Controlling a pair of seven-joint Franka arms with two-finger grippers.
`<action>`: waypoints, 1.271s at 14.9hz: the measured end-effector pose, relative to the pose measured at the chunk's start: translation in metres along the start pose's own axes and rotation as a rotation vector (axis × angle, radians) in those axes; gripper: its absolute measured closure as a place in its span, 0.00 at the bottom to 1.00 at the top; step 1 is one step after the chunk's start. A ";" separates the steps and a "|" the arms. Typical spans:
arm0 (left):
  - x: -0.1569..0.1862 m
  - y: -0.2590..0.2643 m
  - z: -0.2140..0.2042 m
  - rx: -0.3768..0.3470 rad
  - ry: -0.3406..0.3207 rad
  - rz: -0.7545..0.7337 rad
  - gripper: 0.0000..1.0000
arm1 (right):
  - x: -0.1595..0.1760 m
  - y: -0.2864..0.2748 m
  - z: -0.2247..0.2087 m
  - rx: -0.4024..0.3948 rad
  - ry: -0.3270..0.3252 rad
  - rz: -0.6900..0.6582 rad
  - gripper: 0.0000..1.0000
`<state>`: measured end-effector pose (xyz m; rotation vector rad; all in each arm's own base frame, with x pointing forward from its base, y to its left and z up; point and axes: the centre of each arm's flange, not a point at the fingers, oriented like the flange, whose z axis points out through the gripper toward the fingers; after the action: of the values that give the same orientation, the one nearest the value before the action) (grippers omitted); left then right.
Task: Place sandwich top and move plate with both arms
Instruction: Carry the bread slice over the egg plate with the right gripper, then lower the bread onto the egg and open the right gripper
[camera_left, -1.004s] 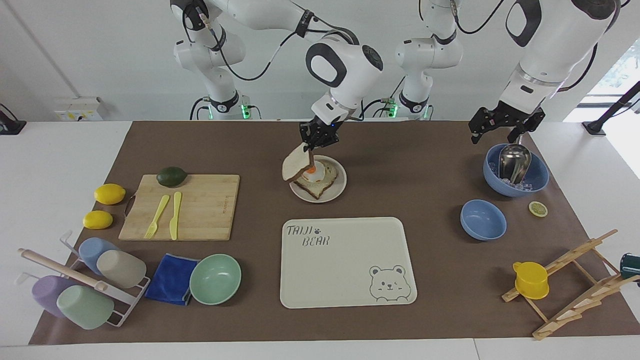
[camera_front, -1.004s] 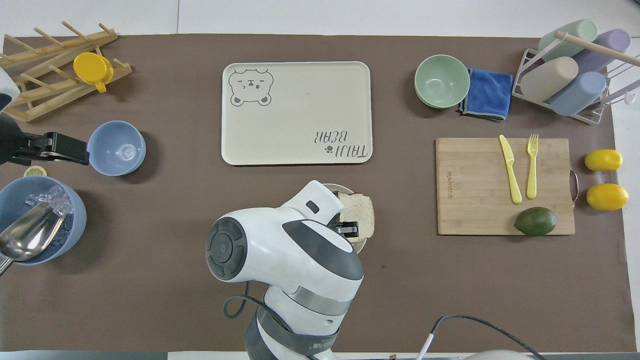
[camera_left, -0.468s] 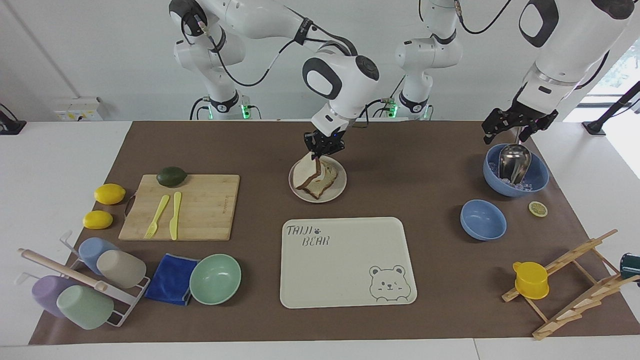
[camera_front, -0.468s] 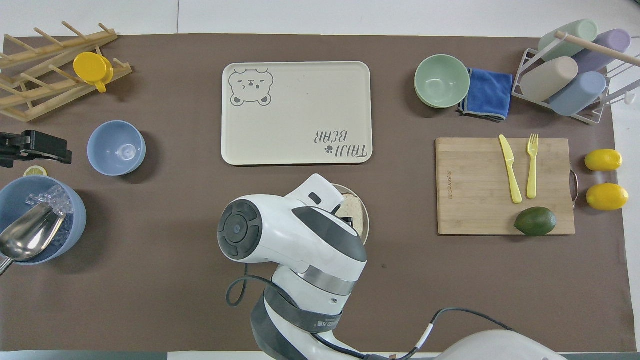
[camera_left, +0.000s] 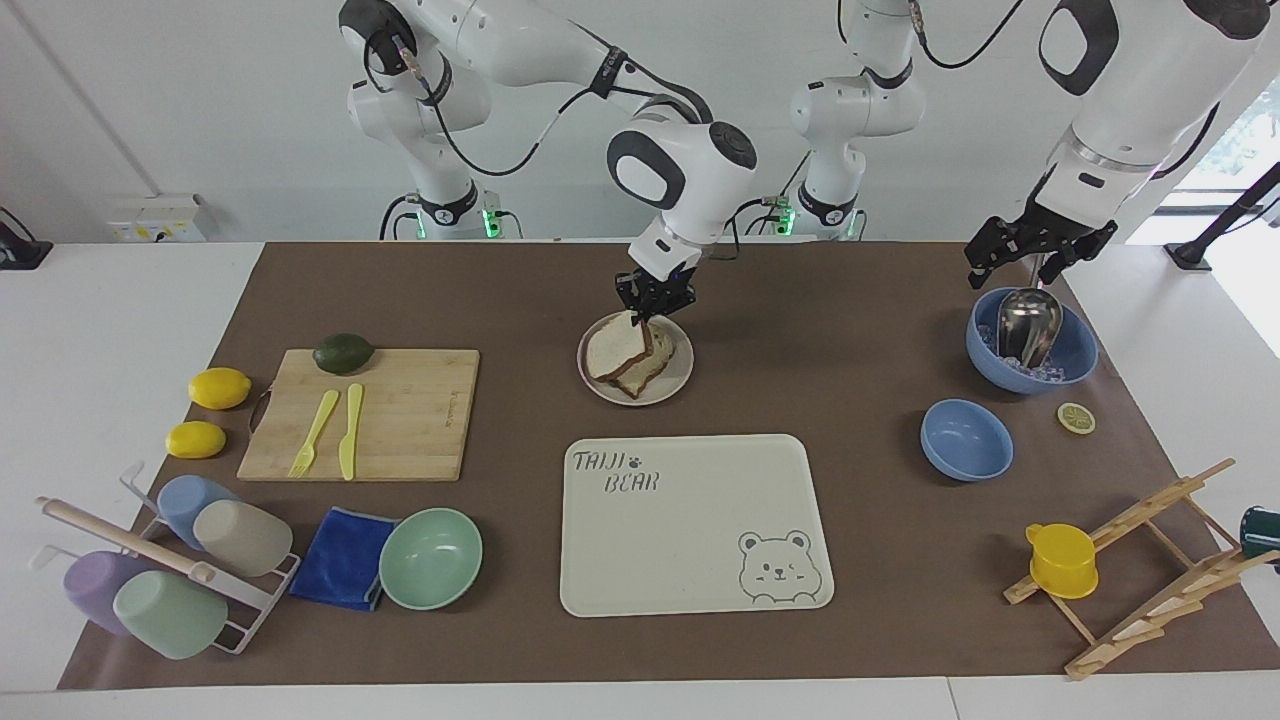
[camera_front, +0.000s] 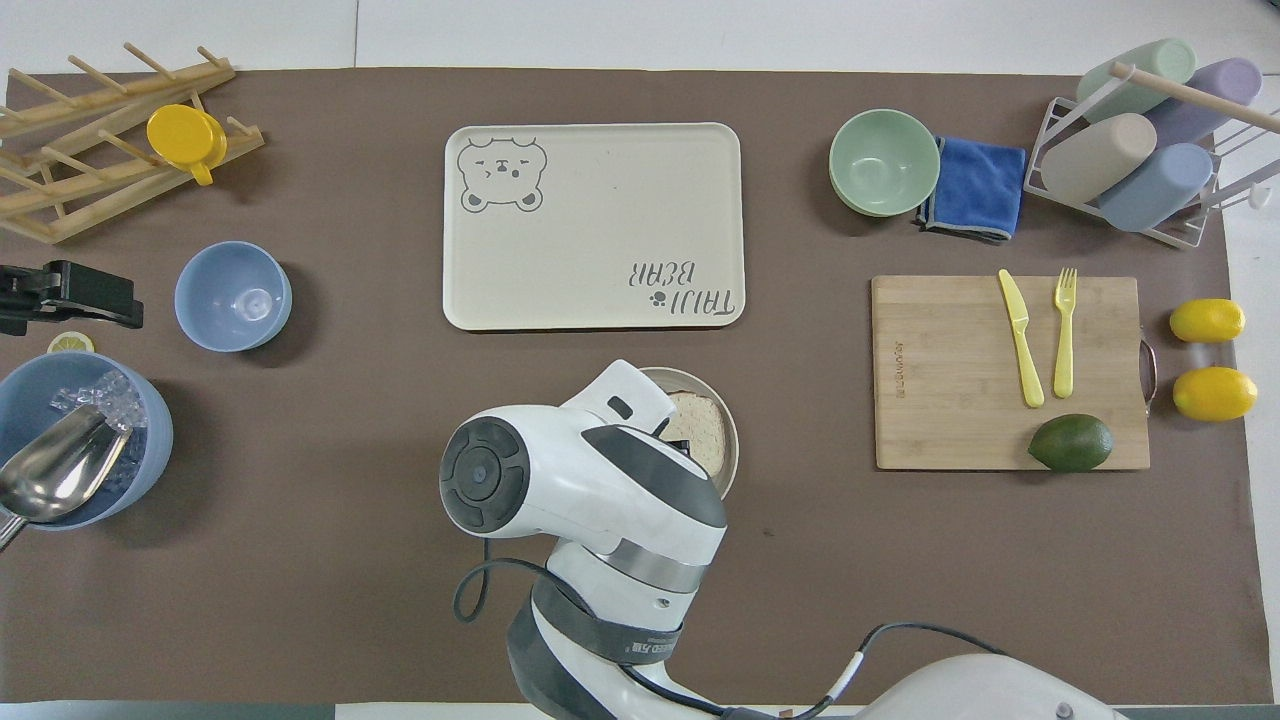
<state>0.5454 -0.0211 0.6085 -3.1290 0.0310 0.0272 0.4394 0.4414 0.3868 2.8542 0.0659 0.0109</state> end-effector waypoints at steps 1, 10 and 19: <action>0.000 0.000 0.000 0.000 -0.001 0.000 0.00 | 0.000 -0.002 -0.001 0.025 -0.006 0.004 0.88; 0.000 0.000 0.001 0.000 0.001 0.001 0.00 | 0.024 0.011 -0.018 0.164 -0.046 0.096 0.10; -0.008 0.031 0.045 -0.002 0.006 0.044 0.00 | 0.107 0.206 -0.079 0.148 -0.177 0.189 0.00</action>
<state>0.5357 -0.0518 0.5636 -3.1300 0.1007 0.0181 0.5545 0.2711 0.5207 2.9835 -0.2494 -0.2155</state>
